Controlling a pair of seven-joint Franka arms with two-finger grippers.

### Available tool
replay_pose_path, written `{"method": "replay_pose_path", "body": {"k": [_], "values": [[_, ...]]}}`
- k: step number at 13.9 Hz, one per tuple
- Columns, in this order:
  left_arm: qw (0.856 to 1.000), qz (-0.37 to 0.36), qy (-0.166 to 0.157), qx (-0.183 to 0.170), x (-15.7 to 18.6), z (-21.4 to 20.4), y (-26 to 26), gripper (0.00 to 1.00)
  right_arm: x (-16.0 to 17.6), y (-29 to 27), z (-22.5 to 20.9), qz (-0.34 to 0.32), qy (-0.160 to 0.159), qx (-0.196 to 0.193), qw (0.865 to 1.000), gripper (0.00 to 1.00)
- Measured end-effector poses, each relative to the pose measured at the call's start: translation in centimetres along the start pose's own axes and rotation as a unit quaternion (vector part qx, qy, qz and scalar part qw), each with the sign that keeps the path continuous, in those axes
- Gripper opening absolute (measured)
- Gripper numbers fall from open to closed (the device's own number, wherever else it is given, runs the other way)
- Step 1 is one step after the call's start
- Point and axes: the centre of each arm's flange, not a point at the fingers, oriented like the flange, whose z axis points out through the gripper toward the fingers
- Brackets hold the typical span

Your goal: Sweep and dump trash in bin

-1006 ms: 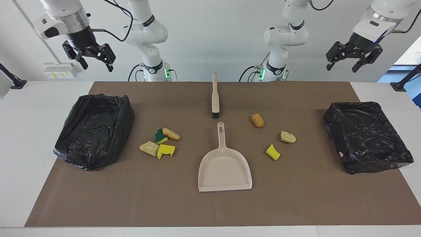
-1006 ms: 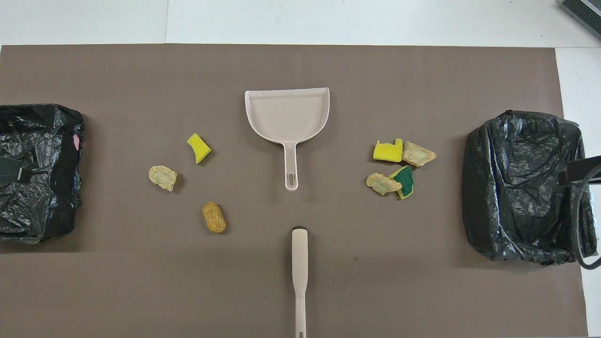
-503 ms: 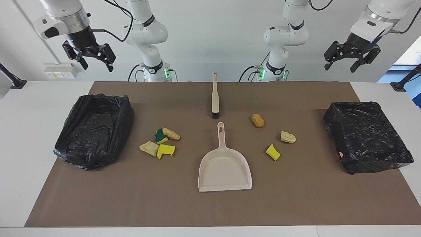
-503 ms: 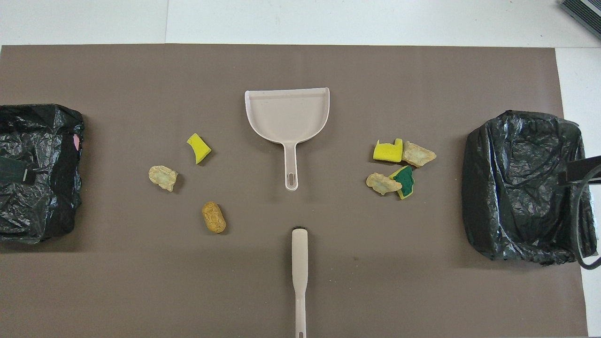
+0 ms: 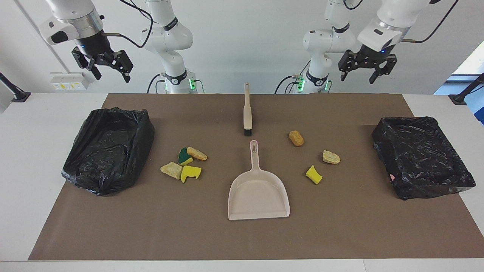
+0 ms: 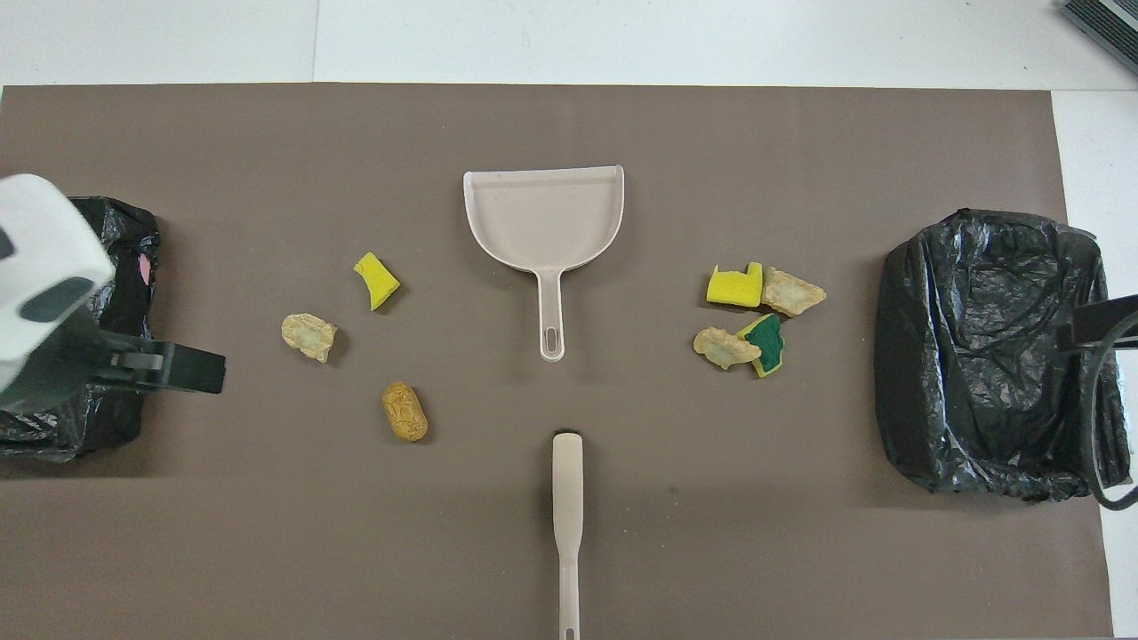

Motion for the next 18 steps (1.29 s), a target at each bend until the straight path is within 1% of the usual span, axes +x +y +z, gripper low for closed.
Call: {"method": "replay_pose_path", "body": {"k": [3,6,9,12,13,15,16,18], "values": [[1.000,-0.003,-0.001,0.006,-2.3,5.2,7.4,1.00,0.0,0.0,0.0,0.000,0.000,0.000,1.000,1.00],[1.000,-0.005,-0.002,0.011,-4.3,10.6,12.9,1.00,0.0,0.0,0.0,0.000,0.000,0.000,1.000,1.00],[1.000,0.000,-0.006,0.015,-6.4,14.6,16.6,1.00,0.0,-0.3,0.1,-0.003,-0.001,0.000,1.000,1.00],[1.000,0.008,-0.009,0.020,-8.6,17.6,19.3,1.00,0.4,-1.9,0.9,-0.018,-0.008,-0.002,1.000,1.00],[1.000,0.006,-0.008,0.020,-9.3,18.4,20.1,1.00,1.0,-2.9,1.7,-0.026,-0.010,-0.002,1.000,1.00],[1.000,0.013,-0.010,0.023,-11.1,20.0,22.1,1.00,3.1,-5.1,3.7,-0.040,-0.001,0.005,0.999,1.00],[1.000,0.013,-0.007,0.023,-12.4,21.2,23.4,1.00,4.3,-6.4,5.0,-0.048,0.003,0.008,0.999,1.00],[1.000,0.006,0.003,0.017,-14.9,24.3,25.6,1.00,6.6,-9.7,8.6,-0.057,0.000,0.006,0.998,1.00]]}}
